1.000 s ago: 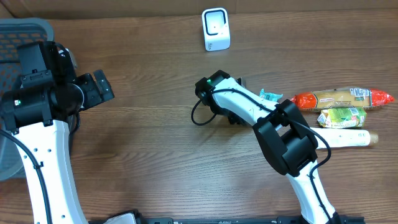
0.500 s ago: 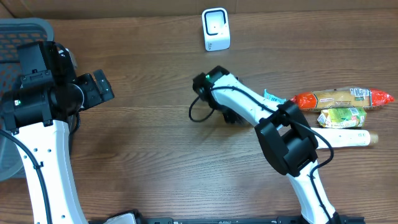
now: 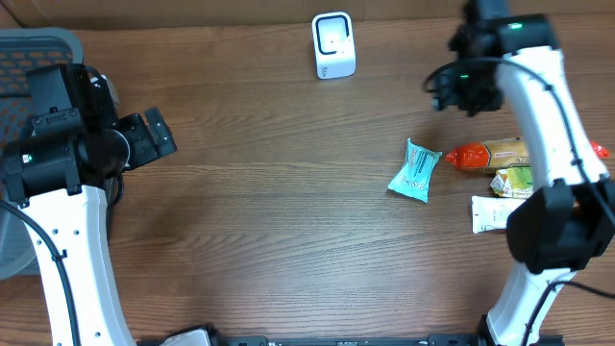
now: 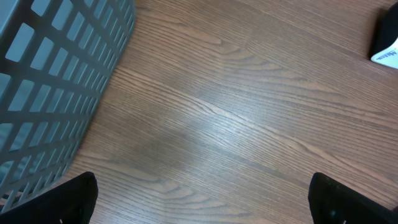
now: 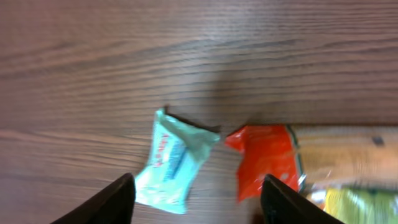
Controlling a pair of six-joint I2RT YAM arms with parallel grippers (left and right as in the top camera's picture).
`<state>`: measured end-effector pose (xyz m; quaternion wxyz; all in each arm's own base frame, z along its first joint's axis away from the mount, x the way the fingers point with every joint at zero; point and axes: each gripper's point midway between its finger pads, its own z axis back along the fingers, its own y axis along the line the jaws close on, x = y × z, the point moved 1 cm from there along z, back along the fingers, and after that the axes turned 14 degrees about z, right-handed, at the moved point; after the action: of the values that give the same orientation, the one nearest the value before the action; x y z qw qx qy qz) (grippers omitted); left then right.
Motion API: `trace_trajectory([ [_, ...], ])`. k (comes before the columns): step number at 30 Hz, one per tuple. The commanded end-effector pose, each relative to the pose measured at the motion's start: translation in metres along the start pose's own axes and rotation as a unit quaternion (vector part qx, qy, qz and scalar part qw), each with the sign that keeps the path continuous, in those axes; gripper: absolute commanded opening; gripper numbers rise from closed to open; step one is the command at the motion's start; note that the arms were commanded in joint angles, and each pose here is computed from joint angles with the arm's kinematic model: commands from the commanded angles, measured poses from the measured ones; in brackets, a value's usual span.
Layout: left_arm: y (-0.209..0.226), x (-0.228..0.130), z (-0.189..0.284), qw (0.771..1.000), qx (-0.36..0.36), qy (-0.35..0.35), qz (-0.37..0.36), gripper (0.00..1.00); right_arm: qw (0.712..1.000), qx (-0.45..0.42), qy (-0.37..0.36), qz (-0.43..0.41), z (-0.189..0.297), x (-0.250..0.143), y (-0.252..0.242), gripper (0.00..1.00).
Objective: Scan the item barcode
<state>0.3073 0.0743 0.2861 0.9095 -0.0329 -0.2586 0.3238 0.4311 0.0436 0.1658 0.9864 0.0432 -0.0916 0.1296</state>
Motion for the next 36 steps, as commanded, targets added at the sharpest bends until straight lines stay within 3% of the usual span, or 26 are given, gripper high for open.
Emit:
trace_trajectory([
  [1,-0.001,0.004,0.002,1.000,-0.003,-0.005,-0.008,0.99,0.987,0.089,0.010,0.133,-0.034,0.000,0.010,0.64],
  [3,-0.001,0.004,0.002,1.000,-0.003,-0.005,-0.008,0.99,0.976,0.098,0.009,0.193,-0.045,0.000,0.005,0.66],
  [7,-0.001,0.004,0.002,1.000,-0.003,-0.005,-0.008,1.00,0.953,0.126,0.011,0.274,-0.064,-0.003,0.008,0.78],
  [10,-0.001,0.004,0.002,1.000,-0.003,-0.005,-0.008,0.99,0.945,0.139,0.028,0.295,-0.082,-0.008,0.009,0.79],
  [29,-0.001,0.004,0.002,1.000,-0.003,-0.005,-0.008,1.00,0.928,0.224,0.133,0.267,-0.160,-0.070,0.018,0.62],
  [31,-0.001,0.004,0.002,1.000,-0.003,-0.005,-0.008,1.00,0.924,0.250,0.137,0.253,-0.169,-0.083,0.027,0.54],
  [36,-0.001,0.004,0.002,1.000,-0.003,-0.005,-0.008,0.99,0.925,0.281,0.159,0.200,-0.185,-0.109,0.042,0.04],
])
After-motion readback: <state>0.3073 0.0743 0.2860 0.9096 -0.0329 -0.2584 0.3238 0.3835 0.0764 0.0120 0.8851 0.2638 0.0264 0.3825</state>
